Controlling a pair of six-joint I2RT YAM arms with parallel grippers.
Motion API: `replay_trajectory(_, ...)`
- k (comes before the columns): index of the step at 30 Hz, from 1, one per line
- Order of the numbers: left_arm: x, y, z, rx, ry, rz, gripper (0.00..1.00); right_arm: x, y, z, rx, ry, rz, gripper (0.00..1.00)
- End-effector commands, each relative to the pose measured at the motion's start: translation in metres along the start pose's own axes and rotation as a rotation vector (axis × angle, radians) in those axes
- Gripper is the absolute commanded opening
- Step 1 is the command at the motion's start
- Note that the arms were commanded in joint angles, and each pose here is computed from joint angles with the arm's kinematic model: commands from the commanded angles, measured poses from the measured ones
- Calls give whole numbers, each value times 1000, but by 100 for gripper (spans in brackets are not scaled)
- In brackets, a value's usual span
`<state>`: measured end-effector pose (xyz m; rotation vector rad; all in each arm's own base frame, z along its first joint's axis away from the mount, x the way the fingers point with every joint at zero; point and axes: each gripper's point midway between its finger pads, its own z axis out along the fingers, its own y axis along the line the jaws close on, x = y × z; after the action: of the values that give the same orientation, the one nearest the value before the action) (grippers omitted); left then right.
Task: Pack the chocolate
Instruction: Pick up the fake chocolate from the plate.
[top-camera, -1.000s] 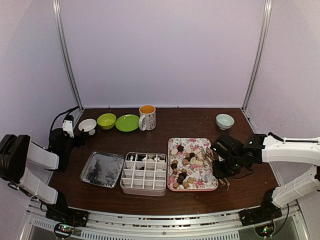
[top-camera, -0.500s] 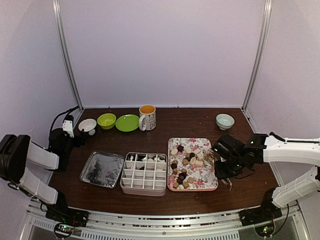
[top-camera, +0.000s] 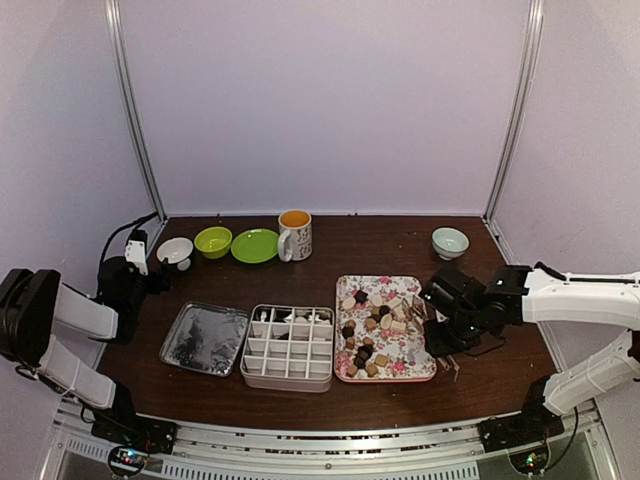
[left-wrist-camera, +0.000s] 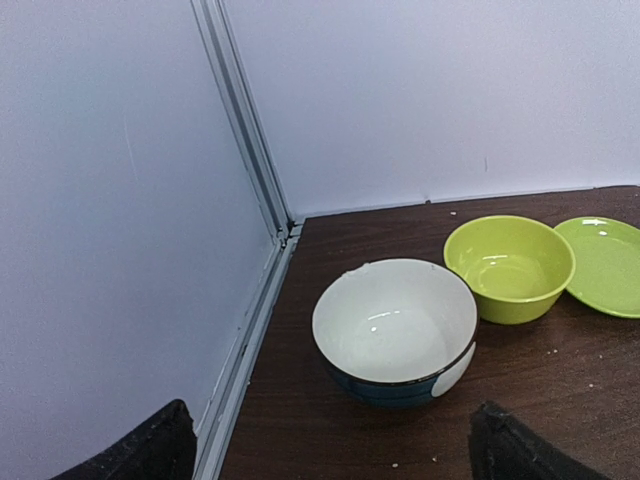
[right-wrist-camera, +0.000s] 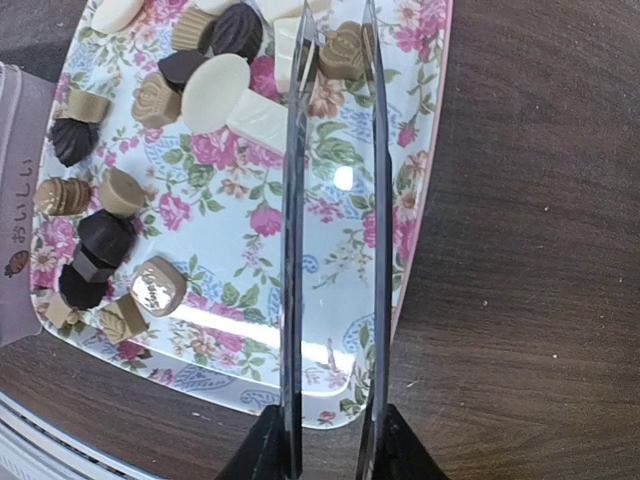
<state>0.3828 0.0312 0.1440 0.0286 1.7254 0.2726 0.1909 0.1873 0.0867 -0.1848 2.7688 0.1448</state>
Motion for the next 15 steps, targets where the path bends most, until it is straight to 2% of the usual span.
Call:
replay_trajectory(1, -21, 6, 3, -21, -70, -18, 98, -24, 24, -20, -92, -75, -13, 30)
replay_trajectory(7, -21, 6, 3, -21, -70, -18, 98, -32, 5, -33, 9, -109, -32, 31)
replay_trajectory(15, -21, 6, 3, -21, -69, -18, 98, -32, 4, -24, 41, -91, -50, 32)
